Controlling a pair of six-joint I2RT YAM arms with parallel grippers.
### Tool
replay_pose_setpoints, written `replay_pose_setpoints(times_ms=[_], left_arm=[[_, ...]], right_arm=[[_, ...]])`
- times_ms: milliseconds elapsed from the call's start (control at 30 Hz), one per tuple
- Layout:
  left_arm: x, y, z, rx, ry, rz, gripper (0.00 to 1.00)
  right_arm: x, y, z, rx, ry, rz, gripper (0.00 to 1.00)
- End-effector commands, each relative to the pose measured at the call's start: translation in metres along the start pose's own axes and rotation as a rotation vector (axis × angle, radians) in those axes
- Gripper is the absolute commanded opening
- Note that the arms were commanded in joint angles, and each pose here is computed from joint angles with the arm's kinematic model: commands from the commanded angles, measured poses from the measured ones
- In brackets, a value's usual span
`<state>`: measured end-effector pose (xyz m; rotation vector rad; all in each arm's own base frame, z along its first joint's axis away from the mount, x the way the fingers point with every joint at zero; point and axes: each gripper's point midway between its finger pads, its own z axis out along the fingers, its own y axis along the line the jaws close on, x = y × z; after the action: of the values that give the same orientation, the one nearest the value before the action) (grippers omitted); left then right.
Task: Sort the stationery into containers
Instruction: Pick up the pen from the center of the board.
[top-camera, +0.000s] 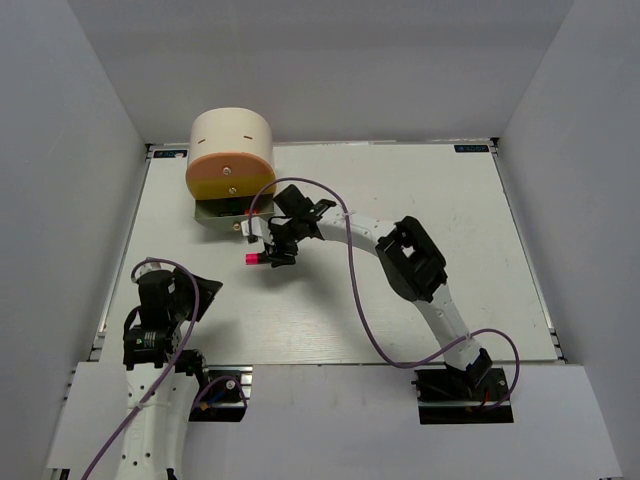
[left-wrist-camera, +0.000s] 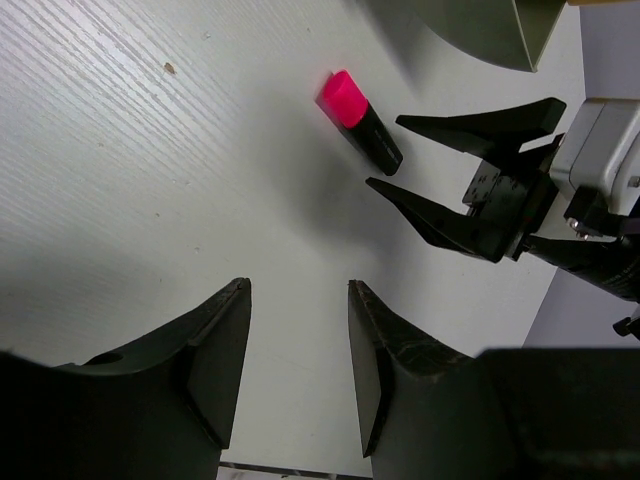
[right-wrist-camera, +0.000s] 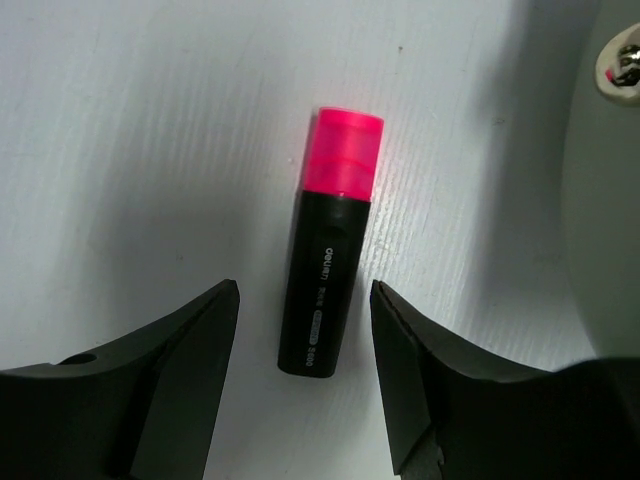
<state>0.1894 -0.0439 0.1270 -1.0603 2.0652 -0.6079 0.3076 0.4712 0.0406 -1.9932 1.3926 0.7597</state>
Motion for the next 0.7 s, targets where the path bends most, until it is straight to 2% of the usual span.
replay_pose_setpoints(times_ms=[0, 133, 300, 467, 600, 667], left_arm=[[0.001, 0.001, 0.000, 0.005, 0.004, 0.009, 0.54], [0.000, -0.001, -0.001, 0.005, 0.004, 0.010, 0.54], [0.000, -0.001, -0.001, 0.005, 0.004, 0.010, 0.54], [0.001, 0.000, 0.000, -0.002, 0.010, 0.017, 0.54], [0.001, 0.000, 0.000, -0.002, 0.010, 0.017, 0.54], [0.001, 0.000, 0.000, -0.002, 0.010, 0.017, 0.54]], right_arm=[[-0.015, -0.017, -0.001, 0.051, -0.008, -0.009, 0.62], [-0.007, -0.016, 0.005, 0.050, 0.010, 0.010, 0.62], [0.001, -0.002, 0.011, 0.003, 0.028, 0.010, 0.53], [0.013, 0.011, 0.012, -0.033, 0.052, 0.031, 0.52], [0.019, 0.018, 0.013, -0.053, 0.067, 0.033, 0.44], [0.022, 0.025, 0.012, -0.072, 0.077, 0.035, 0.35]])
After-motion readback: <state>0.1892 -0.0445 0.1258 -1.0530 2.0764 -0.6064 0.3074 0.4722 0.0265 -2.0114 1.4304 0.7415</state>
